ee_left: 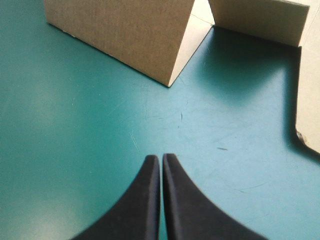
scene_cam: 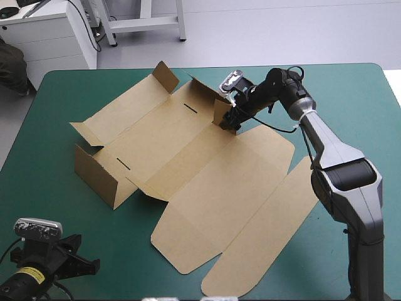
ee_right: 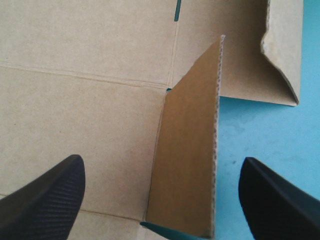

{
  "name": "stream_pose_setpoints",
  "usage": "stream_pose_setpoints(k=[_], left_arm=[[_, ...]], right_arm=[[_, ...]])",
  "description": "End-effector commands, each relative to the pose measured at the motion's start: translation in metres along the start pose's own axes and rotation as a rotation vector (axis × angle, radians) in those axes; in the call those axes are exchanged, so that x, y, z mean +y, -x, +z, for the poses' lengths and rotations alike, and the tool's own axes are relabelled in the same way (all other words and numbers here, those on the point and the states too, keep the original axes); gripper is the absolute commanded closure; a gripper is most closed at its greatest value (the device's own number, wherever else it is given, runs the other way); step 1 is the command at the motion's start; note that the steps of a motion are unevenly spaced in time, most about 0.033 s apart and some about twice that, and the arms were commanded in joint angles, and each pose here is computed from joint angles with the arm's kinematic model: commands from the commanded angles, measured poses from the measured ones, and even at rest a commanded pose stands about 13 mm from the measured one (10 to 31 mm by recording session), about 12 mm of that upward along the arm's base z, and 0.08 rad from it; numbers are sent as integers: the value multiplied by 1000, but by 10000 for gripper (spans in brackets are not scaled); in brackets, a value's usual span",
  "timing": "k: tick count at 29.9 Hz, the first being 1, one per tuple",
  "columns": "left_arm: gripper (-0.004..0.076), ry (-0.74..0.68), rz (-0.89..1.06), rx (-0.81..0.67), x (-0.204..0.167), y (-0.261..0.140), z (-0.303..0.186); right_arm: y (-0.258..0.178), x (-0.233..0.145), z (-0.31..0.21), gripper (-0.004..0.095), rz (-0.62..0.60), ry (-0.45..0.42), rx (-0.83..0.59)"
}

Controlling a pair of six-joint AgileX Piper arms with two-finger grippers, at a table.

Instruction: Fold the box

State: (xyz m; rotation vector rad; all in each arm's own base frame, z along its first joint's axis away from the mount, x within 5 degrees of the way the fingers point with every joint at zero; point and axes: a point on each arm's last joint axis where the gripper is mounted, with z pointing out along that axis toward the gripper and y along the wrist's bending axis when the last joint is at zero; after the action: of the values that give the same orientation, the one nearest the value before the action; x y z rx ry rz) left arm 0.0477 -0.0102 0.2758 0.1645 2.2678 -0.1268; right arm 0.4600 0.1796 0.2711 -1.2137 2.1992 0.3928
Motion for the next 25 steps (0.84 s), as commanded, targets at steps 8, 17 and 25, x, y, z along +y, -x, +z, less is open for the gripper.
stream_pose_setpoints(k=[8, 17, 25], left_arm=[[731, -15, -8, -68, -1, 11, -4], [731, -15, -8, -68, -1, 11, -4], [731, -15, -8, -68, -1, 11, -4]], right_arm=[[32, 16, -24, 562, -53, -41, -140], [31, 15, -24, 928, -136, -70, -113], [53, 23, -52, 928, -383, -63, -158]])
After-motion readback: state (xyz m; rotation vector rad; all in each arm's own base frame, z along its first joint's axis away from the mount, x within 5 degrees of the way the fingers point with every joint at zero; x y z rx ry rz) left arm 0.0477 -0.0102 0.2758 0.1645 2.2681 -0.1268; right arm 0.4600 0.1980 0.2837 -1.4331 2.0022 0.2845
